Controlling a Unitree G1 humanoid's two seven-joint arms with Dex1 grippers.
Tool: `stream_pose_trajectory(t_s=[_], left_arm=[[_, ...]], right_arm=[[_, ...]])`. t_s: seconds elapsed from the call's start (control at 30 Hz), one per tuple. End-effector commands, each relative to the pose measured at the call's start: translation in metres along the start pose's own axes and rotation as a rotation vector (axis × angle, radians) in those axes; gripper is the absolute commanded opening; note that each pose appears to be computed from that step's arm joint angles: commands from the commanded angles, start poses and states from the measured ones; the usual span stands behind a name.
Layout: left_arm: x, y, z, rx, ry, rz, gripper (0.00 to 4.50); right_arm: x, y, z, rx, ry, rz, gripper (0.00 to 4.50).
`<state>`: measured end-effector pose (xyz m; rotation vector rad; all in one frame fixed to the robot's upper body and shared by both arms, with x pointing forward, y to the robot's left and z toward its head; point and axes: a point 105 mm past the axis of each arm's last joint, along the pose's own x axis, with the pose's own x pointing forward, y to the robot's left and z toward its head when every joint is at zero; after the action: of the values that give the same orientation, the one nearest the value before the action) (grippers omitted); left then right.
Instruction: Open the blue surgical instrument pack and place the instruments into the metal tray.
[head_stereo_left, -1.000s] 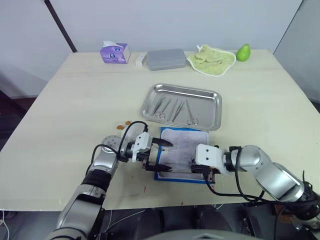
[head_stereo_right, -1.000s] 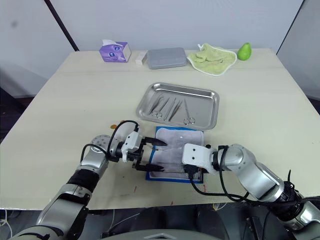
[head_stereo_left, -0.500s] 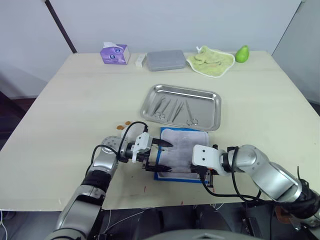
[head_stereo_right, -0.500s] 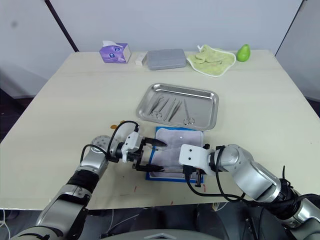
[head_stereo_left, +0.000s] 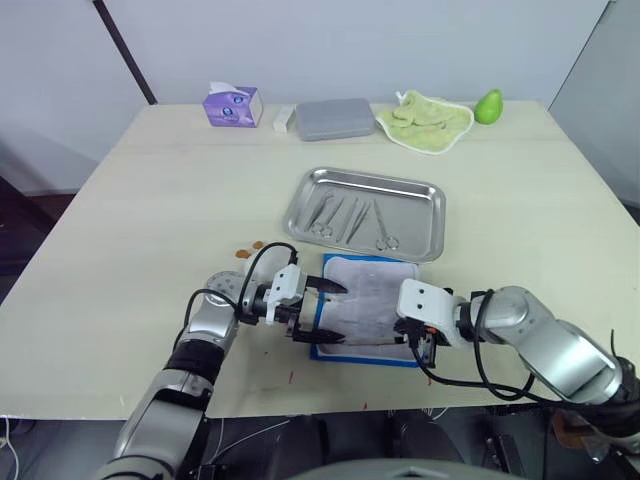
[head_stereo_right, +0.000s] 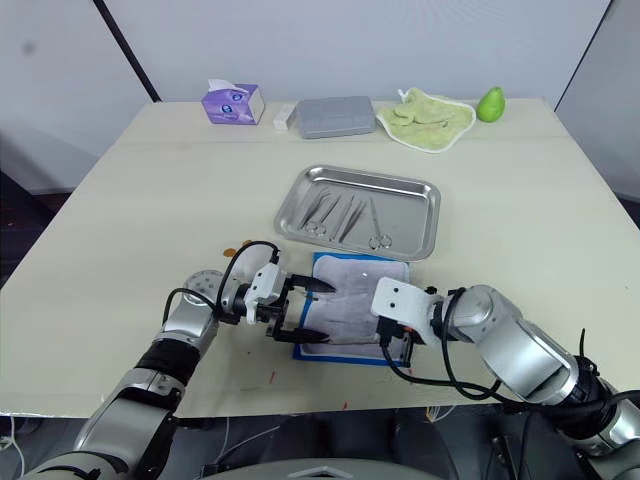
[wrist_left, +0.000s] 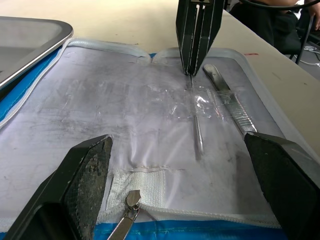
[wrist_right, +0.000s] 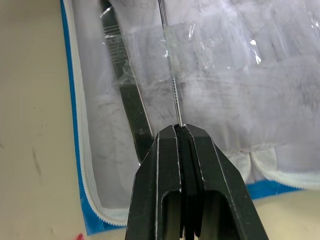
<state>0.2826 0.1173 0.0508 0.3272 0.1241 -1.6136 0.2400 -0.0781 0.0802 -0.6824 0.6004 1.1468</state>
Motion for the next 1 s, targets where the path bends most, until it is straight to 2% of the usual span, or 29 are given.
stream_pose_trajectory(t_s=[0.03,1.0], left_arm=[[0.003,-0.020,-0.027,-0.104,0.058,-0.048,4.50],[0.006,-0.019,-0.026,-0.099,0.060,-0.055,4.50]], right_arm=[[-0.006,-0.003,0.000,0.017,0.002,-0.023,0.07],[-0.020,-0.007,0.016,-0.084,0.013,-0.044,0.07]])
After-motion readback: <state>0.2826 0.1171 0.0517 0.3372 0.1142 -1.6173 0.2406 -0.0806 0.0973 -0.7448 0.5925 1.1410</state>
